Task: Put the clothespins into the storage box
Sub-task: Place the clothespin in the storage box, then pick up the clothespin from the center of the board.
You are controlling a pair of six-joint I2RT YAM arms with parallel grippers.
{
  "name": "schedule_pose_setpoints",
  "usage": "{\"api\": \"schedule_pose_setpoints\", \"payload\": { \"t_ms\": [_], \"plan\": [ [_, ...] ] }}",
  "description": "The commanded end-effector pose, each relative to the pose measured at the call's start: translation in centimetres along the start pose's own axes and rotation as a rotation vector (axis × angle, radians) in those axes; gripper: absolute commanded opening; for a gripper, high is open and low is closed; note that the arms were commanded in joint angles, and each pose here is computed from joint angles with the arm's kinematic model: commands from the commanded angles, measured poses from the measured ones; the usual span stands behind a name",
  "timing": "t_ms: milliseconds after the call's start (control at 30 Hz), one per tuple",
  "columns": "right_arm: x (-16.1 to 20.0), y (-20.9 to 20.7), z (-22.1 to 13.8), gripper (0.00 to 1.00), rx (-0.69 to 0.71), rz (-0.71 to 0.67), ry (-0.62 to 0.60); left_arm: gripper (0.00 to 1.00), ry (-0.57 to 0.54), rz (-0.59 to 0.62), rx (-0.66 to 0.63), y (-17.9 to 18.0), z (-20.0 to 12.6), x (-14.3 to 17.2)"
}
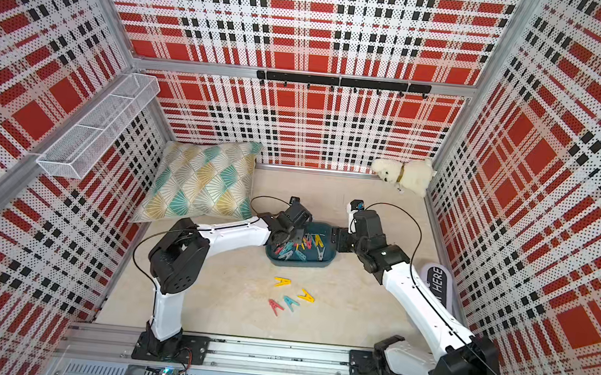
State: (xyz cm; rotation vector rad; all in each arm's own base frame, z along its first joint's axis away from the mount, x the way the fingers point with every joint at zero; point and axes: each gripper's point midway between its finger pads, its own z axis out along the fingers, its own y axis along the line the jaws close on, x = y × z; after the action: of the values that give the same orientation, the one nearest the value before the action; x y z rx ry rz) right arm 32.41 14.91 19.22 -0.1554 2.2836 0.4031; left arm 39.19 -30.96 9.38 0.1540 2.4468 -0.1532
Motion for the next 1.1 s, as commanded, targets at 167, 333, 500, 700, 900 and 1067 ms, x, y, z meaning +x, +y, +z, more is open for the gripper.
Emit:
{"api": "schedule_pose_setpoints", "payload": {
  "t_ms": [167, 333, 500, 700, 900, 1067],
  "plan": [
    [-0.5, 0.2, -0.9, 0.84, 0.004, -0.015, -0.016, 0.32, -0.093, 0.051, 0.132, -0.5, -8.6, -0.4],
    [-0.5, 0.2, -0.6, 0.84, 0.005, -0.018, -0.01, 0.32, -0.053, 0.137, 0.237, -1.2, -12.4, 5.2],
    [-0.6, 0.5, 0.1, 0.84, -0.01, -0.007, -0.007, 0.32, 0.018, 0.138, 0.277, 0.1, -13.6, 9.5],
    [-0.4, 0.9, 0.3, 0.84, -0.023, -0.006, -0.002, 0.32, 0.114, 0.147, 0.324, 0.9, -12.8, 13.6],
    [-0.3, 0.8, 0.2, 0.84, -0.02, -0.009, 0.001, 0.32, 0.188, 0.172, 0.288, 1.7, -10.8, 16.4],
    [-0.3, 0.8, 0.3, 0.84, -0.019, -0.01, 0.003, 0.33, 0.218, 0.194, 0.286, 1.6, -9.8, 17.5]
  ]
}}
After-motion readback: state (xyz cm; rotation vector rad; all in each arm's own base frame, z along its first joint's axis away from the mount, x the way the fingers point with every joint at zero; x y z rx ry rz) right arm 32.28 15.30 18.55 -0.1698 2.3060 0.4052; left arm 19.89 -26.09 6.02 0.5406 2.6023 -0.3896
